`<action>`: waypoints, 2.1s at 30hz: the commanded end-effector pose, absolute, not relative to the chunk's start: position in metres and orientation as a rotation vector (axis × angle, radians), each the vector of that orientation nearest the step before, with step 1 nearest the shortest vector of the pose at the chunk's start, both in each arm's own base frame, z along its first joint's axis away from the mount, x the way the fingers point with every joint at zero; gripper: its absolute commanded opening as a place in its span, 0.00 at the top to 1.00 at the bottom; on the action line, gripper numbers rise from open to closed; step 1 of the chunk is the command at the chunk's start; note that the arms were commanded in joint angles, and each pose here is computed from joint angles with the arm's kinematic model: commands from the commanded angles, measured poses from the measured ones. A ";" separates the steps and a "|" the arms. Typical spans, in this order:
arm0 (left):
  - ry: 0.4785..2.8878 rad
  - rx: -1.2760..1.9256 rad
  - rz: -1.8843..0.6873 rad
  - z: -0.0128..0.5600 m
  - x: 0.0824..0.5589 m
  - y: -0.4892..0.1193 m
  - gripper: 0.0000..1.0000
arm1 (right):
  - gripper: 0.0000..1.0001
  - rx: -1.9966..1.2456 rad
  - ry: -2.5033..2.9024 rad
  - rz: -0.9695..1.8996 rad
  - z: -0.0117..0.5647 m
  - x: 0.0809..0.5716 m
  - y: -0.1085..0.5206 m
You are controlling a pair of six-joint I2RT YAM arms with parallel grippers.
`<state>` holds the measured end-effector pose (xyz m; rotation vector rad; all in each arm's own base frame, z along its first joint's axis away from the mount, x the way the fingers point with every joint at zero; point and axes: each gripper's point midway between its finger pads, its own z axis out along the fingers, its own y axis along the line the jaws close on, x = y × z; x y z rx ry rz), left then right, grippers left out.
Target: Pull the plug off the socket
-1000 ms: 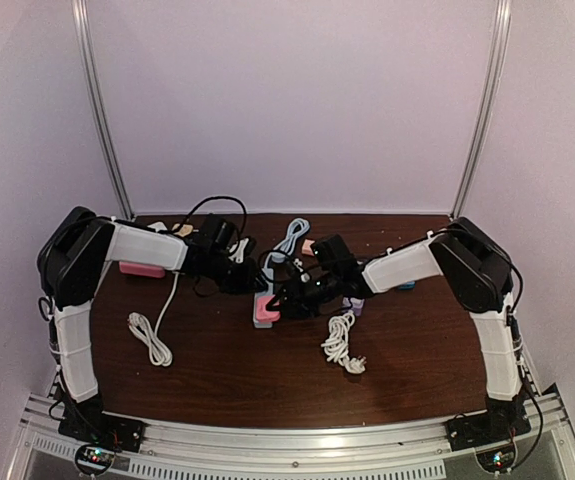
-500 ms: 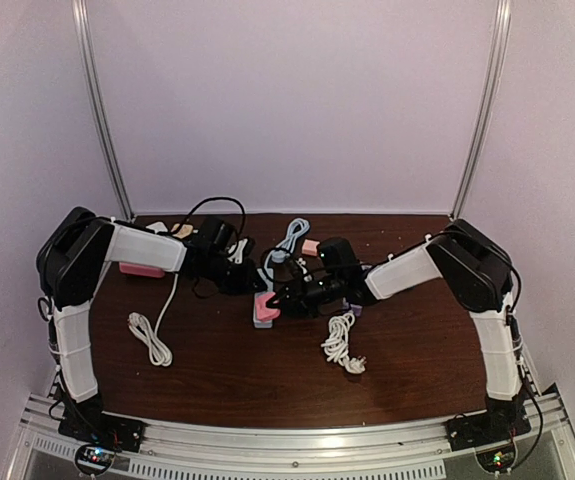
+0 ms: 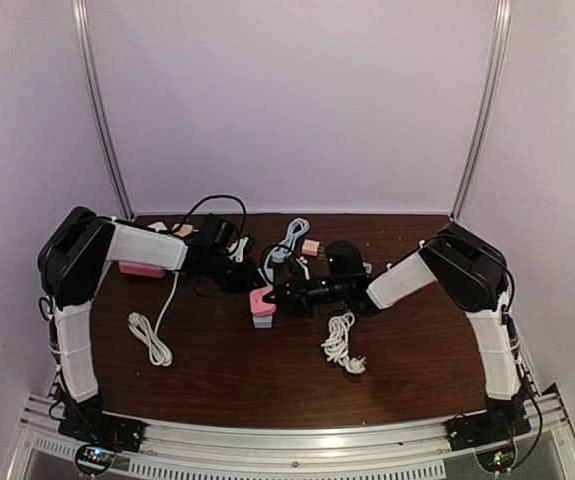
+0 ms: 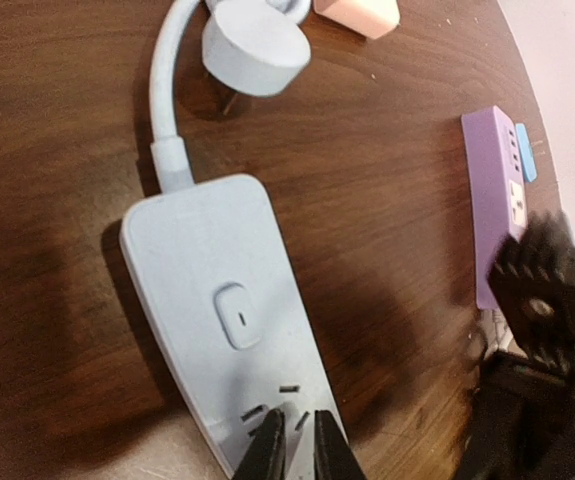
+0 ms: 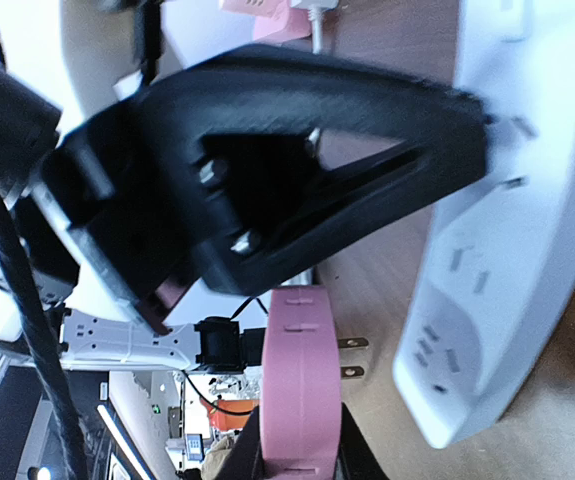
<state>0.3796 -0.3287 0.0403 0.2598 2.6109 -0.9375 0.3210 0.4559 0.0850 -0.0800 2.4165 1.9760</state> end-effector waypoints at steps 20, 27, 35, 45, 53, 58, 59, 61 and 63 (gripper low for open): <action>2.652 0.357 -0.778 0.065 0.412 -0.333 0.79 | 1.00 -0.260 2.377 1.433 0.145 0.350 0.382; 2.510 0.401 -0.827 0.132 0.430 -0.347 0.72 | 1.00 -0.142 2.467 0.844 0.148 0.400 0.314; 2.470 0.399 -0.778 0.162 0.415 -0.328 0.68 | 1.00 -0.002 2.502 0.009 0.149 0.456 0.195; 2.484 0.380 -0.703 0.168 0.391 -0.301 0.67 | 1.00 0.065 2.507 -0.603 0.122 0.496 0.094; 2.488 0.368 -0.669 0.171 0.382 -0.290 0.67 | 1.00 0.077 2.524 -0.784 0.093 0.518 0.059; 2.488 0.368 -0.679 0.172 0.381 -0.291 0.67 | 0.93 0.065 2.547 -0.790 0.077 0.526 0.055; 2.487 0.367 -0.681 0.172 0.381 -0.291 0.67 | 0.92 0.061 2.550 -0.784 0.075 0.528 0.056; 2.488 0.363 -0.687 0.171 0.381 -0.292 0.66 | 0.89 0.051 2.555 -0.778 0.072 0.530 0.058; 2.489 0.359 -0.692 0.169 0.380 -0.292 0.66 | 0.86 0.043 2.563 -0.771 0.069 0.532 0.058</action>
